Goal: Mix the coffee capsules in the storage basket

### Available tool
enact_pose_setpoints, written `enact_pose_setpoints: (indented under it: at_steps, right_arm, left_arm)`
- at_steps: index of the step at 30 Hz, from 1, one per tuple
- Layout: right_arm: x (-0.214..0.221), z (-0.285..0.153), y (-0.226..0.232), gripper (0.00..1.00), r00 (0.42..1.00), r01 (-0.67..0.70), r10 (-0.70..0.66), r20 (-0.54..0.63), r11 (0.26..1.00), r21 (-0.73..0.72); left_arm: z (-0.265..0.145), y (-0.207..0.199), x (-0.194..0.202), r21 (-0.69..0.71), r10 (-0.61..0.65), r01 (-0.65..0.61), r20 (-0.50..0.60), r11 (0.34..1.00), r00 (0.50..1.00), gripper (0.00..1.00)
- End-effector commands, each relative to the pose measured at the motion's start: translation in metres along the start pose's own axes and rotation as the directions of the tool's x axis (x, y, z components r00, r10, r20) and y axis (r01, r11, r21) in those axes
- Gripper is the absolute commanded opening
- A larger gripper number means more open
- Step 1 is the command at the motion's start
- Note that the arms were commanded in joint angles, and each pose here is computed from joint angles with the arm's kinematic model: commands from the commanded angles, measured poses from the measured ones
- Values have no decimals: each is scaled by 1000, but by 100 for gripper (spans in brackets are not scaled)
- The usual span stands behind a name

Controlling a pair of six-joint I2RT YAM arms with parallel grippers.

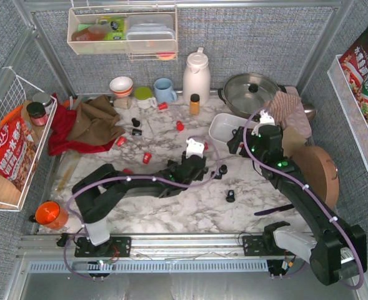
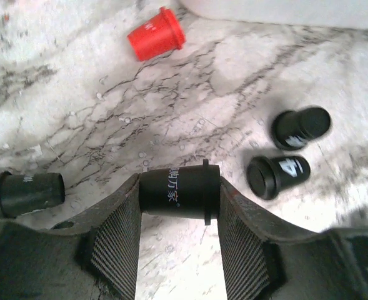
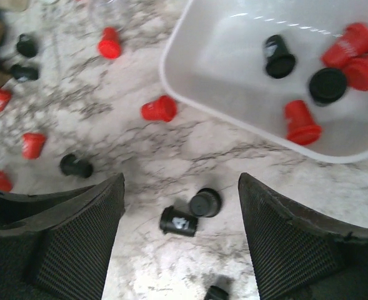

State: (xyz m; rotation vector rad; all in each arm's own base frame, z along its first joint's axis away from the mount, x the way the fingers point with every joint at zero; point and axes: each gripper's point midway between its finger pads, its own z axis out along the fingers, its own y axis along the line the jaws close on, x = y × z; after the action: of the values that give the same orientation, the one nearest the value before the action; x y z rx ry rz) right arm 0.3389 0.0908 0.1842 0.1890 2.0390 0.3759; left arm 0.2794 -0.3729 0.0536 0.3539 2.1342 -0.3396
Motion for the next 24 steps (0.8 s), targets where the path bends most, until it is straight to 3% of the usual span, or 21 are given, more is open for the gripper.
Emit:
enact_pose_setpoints:
  at_steps: [1, 6, 12, 13, 24]
  right_arm:
    - [13, -6, 43, 76, 996, -30, 10, -89, 975, -221]
    - [33, -14, 81, 67, 983, -43, -35, -181, 911, -411]
    - [53, -29, 105, 57, 960, -14, -132, -247, 857, -515]
    - [57, -32, 106, 56, 956, -3, -150, -253, 854, -519]
    - [79, -46, 100, 54, 914, 123, -290, -284, 865, -487]
  left_arm:
    - [-31, -30, -54, 181, 145, -212, 324, 960, 935, 40]
    - [-75, -56, -65, 254, 246, -480, 610, 839, 753, 40]
    - [-115, -66, -63, 119, 286, -655, 831, 746, 477, 39]
    - [-115, -68, -58, 96, 315, -685, 836, 723, 450, 38]
    - [-115, -69, -54, 59, 358, -723, 839, 688, 409, 36]
